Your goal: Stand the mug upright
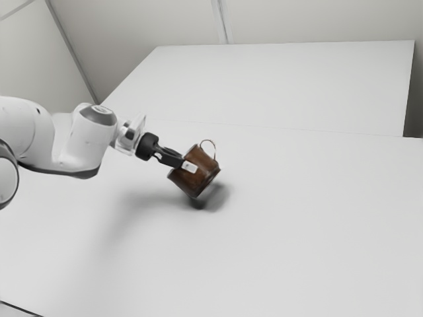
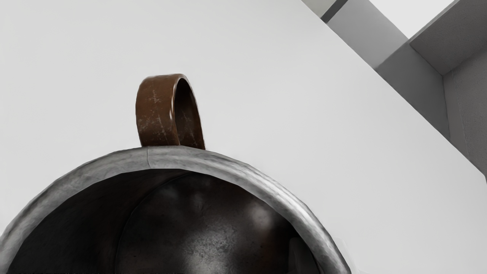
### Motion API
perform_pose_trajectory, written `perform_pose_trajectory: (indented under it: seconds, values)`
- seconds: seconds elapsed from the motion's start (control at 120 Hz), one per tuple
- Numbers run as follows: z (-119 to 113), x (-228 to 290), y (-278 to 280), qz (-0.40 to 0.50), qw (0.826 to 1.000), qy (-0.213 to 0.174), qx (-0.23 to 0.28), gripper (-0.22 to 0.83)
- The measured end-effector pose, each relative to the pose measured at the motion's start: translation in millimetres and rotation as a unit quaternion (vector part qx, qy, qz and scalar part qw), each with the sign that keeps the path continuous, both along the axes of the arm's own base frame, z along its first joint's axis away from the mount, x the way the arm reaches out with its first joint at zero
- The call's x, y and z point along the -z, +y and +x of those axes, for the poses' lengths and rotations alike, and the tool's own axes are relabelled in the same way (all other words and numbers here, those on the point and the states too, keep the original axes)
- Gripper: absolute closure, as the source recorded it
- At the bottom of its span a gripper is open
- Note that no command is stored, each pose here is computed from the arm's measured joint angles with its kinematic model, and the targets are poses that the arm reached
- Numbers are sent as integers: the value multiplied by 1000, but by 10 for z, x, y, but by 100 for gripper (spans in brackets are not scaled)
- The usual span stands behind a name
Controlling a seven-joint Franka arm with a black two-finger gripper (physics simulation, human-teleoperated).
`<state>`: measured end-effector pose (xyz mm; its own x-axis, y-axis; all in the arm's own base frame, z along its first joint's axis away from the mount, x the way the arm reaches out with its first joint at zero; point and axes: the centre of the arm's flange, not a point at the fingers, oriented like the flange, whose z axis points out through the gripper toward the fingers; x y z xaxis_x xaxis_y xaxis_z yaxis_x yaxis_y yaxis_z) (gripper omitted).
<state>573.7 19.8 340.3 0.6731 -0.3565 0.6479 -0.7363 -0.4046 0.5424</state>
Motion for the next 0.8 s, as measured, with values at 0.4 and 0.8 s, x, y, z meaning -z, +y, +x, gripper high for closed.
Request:
perform_pose_trajectory:
  seconds: [0.4,0.8]
  values:
    - [-143,-109,-242,261,964,-45,-16,78]
    - [-369,-310,-528,437,896,-80,-28,78]
